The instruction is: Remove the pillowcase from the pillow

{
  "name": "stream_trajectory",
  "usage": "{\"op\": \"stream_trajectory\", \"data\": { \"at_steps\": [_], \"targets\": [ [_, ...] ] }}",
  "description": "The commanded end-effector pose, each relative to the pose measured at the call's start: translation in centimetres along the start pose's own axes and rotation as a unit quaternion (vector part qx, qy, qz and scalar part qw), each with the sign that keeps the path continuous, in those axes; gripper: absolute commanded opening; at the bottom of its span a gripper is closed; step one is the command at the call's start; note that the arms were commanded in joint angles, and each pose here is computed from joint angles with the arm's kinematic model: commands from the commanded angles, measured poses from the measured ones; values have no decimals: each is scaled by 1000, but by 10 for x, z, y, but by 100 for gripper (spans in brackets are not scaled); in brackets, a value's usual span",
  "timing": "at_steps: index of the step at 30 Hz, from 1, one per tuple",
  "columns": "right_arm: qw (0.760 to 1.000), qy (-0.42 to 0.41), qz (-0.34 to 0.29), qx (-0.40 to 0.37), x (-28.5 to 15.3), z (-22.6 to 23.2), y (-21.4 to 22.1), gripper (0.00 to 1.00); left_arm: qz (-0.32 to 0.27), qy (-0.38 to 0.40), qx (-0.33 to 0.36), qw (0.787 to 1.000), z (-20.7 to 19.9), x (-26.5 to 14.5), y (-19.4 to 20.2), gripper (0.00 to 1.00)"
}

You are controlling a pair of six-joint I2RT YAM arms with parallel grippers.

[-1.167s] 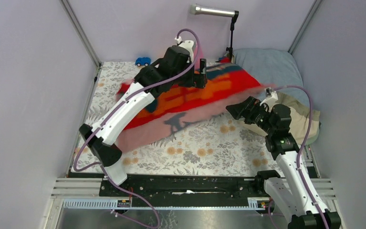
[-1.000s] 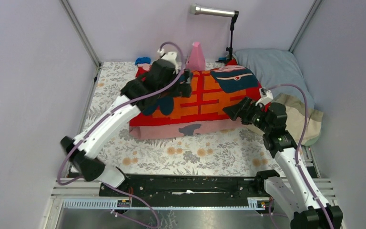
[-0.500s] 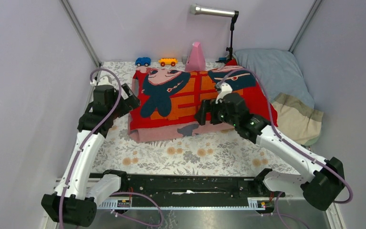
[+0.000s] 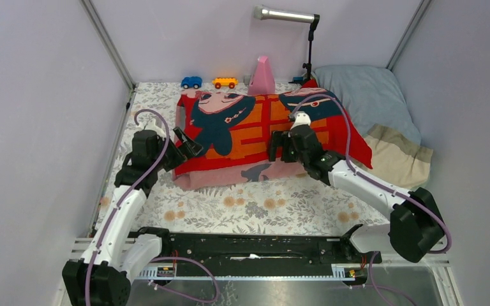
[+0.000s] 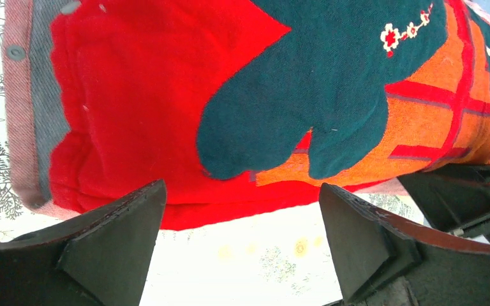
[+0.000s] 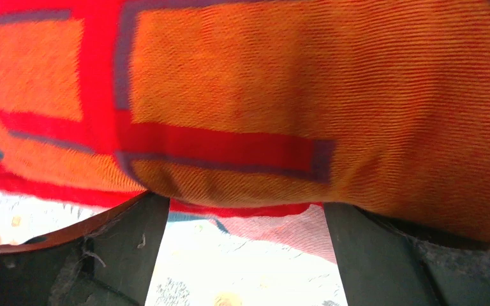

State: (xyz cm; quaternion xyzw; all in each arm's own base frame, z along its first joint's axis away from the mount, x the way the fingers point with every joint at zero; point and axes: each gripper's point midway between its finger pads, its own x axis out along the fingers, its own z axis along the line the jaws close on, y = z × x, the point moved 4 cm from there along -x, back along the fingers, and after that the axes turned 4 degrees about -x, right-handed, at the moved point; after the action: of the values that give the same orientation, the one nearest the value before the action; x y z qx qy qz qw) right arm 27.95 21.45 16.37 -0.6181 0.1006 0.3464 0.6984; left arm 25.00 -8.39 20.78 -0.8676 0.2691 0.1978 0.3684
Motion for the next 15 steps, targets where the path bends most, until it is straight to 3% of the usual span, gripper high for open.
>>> {"op": "stream_trajectory", "data": {
  "at_steps": [1,3,5,6,8,9,10,15],
  "targets": [
    [996,64,-52,34,5,-44,-19,94,-62,39,12,997,-12,-8,-16,99],
    [992,99,-59,51,4,-62,-18,88,-93,7,-11,996,-1,-10,-20,99],
    [987,129,-66,74,1,-79,-19,73,-116,-8,-24,993,6,-13,-21,99],
    [983,149,-73,84,-3,-88,-20,61,-125,-15,-34,992,11,-13,-20,99],
    [963,223,-108,103,-19,-111,-26,20,-139,-15,-51,989,15,-15,-18,99],
    [956,244,-123,109,-28,-118,-27,5,-142,-11,-61,988,17,-15,-15,99],
    [950,255,-142,112,-37,-122,-33,0,-141,-7,-71,987,19,-13,-11,99],
    [948,215,-204,117,-73,-111,-59,0,-122,46,-86,988,27,-3,17,99]
  ]
}}
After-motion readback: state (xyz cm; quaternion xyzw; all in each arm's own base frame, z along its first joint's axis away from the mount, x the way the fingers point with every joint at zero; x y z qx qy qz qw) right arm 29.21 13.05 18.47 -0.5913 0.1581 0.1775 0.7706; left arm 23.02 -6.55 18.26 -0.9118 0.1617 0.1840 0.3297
